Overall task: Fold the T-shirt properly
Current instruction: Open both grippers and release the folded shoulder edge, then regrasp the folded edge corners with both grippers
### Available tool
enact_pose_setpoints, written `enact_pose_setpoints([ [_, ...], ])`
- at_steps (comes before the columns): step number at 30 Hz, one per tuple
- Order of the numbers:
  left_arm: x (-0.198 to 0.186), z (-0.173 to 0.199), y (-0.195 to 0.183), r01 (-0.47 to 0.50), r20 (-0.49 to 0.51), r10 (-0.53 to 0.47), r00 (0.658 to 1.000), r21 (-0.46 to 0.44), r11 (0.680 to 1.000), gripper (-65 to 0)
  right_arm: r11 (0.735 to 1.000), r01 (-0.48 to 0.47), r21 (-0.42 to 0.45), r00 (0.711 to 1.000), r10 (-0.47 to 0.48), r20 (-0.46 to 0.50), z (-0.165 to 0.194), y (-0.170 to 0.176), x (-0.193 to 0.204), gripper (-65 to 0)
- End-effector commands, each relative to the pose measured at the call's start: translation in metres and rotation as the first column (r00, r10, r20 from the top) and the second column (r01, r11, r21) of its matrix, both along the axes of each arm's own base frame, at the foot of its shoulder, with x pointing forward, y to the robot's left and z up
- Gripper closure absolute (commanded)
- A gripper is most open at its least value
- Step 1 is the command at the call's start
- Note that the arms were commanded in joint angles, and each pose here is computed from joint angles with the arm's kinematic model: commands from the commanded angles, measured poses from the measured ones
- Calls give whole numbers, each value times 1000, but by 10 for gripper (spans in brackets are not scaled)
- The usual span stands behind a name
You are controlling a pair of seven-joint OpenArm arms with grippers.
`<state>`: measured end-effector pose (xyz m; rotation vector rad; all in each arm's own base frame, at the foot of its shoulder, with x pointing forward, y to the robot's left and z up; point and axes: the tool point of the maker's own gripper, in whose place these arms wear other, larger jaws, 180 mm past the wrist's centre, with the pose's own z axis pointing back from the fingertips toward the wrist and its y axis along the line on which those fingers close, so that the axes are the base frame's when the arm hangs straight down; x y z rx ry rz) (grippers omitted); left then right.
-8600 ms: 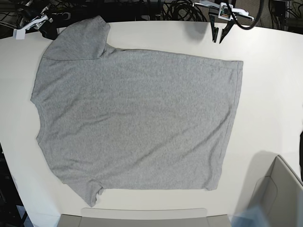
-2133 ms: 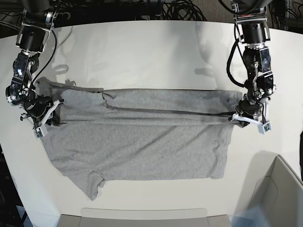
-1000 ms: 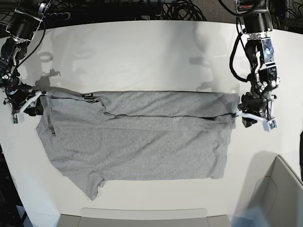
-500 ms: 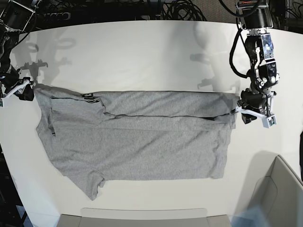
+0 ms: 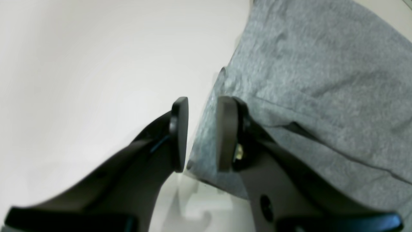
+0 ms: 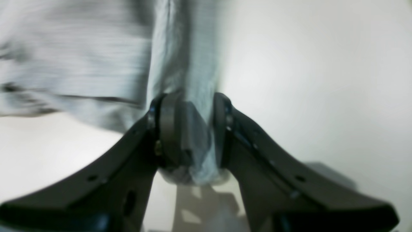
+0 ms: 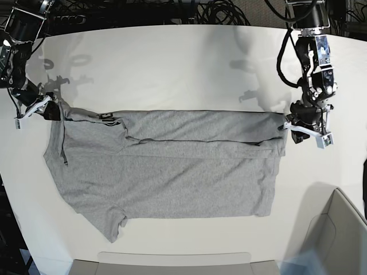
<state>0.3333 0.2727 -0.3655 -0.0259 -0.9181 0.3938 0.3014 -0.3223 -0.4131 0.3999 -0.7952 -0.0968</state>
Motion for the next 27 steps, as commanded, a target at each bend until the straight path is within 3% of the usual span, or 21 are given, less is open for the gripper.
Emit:
enact_pose_setpoints([
  [1,11,19,5,-1,59,0,998,20,1000,-160,1000,-14,-19,1000,13,-8,3,-8,-1,-173],
  [10,14,20,0,8,66,-9,998,11,1000,-164,1000,-8,29,1000,9,-24,-8,3,-4,-173],
  [14,21,18,-14,25,43,-23,999,-39,999,-211,1000,-10,26,1000,10,-23,-7,3,-4,-173],
  [18,23,0,-27,17,-11,-20,1000,-216,976,-224,1000,-10,24,1000,11,-20,-6,2,-3,-173],
  [20,20,-9,-19,-5,-37,-5,999,-263,965,-223,1000,-12,24,1000,12,-20,-6,2,-3,-173],
  [27,6,-27,-5,-42,-96,17,995,-260,965,-222,1000,-7,11,1000,7,-22,-4,-5,-5,-173],
])
